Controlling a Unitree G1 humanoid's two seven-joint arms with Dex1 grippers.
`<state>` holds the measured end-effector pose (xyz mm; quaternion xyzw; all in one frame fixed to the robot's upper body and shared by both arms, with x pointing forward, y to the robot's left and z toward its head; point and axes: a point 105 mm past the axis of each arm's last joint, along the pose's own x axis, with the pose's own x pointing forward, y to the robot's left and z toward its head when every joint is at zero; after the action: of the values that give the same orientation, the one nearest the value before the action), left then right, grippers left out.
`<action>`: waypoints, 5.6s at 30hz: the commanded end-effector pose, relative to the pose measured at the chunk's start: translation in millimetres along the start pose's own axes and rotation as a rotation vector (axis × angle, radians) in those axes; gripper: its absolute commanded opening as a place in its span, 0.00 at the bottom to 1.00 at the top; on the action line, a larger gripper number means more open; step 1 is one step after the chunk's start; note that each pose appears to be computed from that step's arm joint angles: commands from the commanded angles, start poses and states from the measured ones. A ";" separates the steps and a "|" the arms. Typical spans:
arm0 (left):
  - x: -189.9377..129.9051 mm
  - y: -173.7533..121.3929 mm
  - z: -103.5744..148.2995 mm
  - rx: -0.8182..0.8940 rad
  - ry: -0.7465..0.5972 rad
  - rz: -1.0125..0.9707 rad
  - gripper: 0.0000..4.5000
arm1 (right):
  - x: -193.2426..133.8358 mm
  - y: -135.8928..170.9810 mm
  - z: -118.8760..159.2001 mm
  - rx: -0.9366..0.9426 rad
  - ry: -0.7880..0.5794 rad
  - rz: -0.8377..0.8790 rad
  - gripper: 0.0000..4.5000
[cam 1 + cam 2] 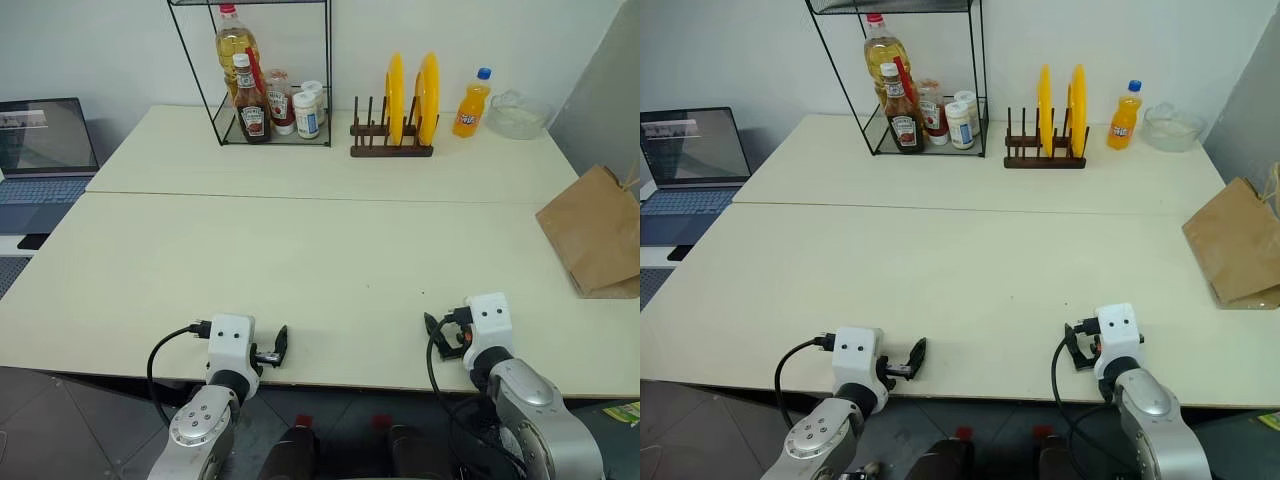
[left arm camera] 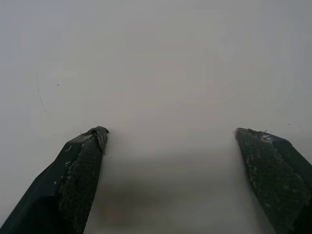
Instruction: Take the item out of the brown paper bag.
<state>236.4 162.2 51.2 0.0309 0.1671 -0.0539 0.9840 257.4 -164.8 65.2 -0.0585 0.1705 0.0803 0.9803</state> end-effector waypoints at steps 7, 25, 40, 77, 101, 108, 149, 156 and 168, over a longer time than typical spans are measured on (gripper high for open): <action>1.8 19.1 8.5 -0.008 -0.043 0.013 0.99 | -3.9 -3.1 0.6 -0.002 -0.005 -0.018 1.00; 75.4 42.9 149.9 0.288 -0.180 -0.527 0.99 | -15.5 -63.0 40.5 -0.086 -0.126 -0.291 1.00; 25.1 -65.0 247.1 0.404 -0.330 -1.288 0.99 | -50.4 -123.0 90.5 -0.169 -0.176 -0.393 1.00; 6.3 -147.1 265.4 0.543 -0.518 -1.529 0.99 | -2.7 -282.2 160.1 -0.070 0.159 -0.317 1.00; 4.2 -152.9 264.7 0.556 -0.506 -1.564 1.00 | -1.1 -275.6 148.9 0.115 0.128 -0.285 0.01; 5.7 -149.7 262.9 0.564 -0.497 -1.553 1.00 | -0.2 -273.9 144.2 0.075 0.147 -0.281 0.01; -32.1 12.7 157.2 0.047 -0.390 -0.533 1.00 | 116.3 114.2 253.9 -0.936 -0.388 0.837 0.01; -40.2 19.4 155.3 0.044 -0.386 -0.474 1.00 | 131.8 119.5 233.5 -1.058 -0.341 0.749 0.01; -28.2 19.7 163.4 0.068 -0.364 -0.549 1.00 | 121.6 95.9 241.9 -0.901 -0.347 0.829 0.69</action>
<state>264.5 173.7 205.7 -0.0019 0.0082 -0.3131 0.9497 433.5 -15.3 218.1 -0.3979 -0.0072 0.5203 0.7556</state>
